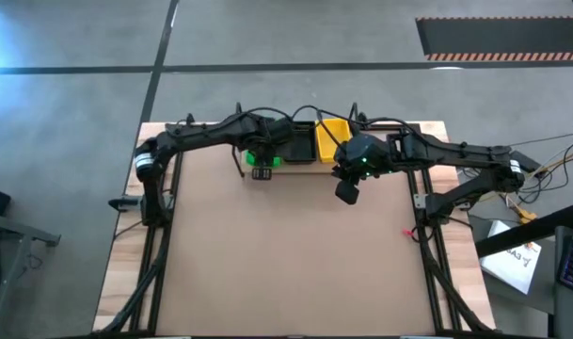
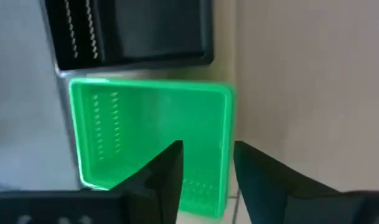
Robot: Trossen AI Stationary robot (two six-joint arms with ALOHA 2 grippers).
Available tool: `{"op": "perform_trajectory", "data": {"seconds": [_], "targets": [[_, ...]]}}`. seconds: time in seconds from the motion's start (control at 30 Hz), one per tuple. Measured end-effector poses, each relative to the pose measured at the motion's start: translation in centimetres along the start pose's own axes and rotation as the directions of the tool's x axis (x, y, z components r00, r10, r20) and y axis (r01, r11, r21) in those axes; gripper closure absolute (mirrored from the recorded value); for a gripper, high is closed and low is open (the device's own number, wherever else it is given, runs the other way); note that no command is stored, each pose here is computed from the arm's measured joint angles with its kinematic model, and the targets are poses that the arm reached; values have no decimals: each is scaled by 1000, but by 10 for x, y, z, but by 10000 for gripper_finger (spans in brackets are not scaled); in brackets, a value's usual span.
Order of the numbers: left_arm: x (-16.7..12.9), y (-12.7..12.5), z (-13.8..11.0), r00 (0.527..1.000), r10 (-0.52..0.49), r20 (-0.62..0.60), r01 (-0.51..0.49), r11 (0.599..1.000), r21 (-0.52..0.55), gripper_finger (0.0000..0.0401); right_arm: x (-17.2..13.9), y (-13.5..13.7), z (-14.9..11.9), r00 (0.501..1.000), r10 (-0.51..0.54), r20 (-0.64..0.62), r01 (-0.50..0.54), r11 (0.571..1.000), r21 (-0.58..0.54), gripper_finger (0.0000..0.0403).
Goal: Stack baskets on shelf by color
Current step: Stack the green basket on top of the stacked green baskets on the shelf
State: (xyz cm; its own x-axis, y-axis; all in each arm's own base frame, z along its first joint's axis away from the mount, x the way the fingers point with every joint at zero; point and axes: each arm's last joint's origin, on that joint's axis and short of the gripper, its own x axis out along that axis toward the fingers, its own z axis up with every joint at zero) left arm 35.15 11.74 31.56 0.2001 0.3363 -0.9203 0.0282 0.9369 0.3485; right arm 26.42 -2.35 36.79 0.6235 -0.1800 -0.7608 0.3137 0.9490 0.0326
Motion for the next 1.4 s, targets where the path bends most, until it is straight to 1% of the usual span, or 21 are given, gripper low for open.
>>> {"op": "perform_trajectory", "data": {"seconds": [0.07, 0.2, 0.3, 0.4, 0.53, 0.6, 0.7, 0.8, 0.97, 1.13, 1.27, 1.4], "targets": [[-8, 1, 0, 998, -43, 37, 44, 999, -4, 263, 0, 0, 0, 1000, 0, 0, 0, 1000, -1, 344], [-16, -1, -2, 990, -133, 55, 133, 991, 2, 240, 2, 0, 0, 1000, -1, -4, 1, 1000, -4, 344], [-11, -4, -4, 987, -156, 38, 156, 988, 10, 231, 3, 1, 0, 1000, -2, -9, 2, 1000, -12, 344], [2, -8, -5, 986, -166, 12, 165, 985, 55, 230, 5, 1, 1, 1000, -3, -13, 3, 1000, -12, 344], [19, -12, -3, 989, -146, 22, 145, 988, 61, 230, 5, 1, 1, 1000, -3, -10, 2, 1000, -11, 344], [24, -12, -2, 994, -107, 35, 105, 993, 61, 231, 5, 1, 1, 1000, -2, -8, 2, 1000, -10, 344], [32, -12, -2, 997, -74, 34, 71, 993, 91, 241, 5, 1, 1, 1000, -2, -6, 2, 1000, -10, 344], [35, -11, 1, 997, -49, 66, 42, 993, 108, 255, 5, 1, 1, 1000, -1, -7, 1, 1000, -9, 344], [40, -5, 2, 994, -25, 107, 15, 996, 87, 271, 5, 1, 1, 1000, -1, -6, 1, 1000, -6, 344], [49, 0, 0, 992, -5, 128, -4, 998, 68, 274, 5, 1, 1, 1000, -1, -6, 1, 1000, 1, 344], [47, 4, 1, 991, 12, 135, -20, 998, 57, 274, 5, 1, 1, 1000, -1, -6, 1, 1000, 1, 344], [31, 7, 2, 986, 43, 163, -50, 998, 42, 274, 5, 1, 1, 1000, -1, -6, 1, 1000, 1, 344]]}}
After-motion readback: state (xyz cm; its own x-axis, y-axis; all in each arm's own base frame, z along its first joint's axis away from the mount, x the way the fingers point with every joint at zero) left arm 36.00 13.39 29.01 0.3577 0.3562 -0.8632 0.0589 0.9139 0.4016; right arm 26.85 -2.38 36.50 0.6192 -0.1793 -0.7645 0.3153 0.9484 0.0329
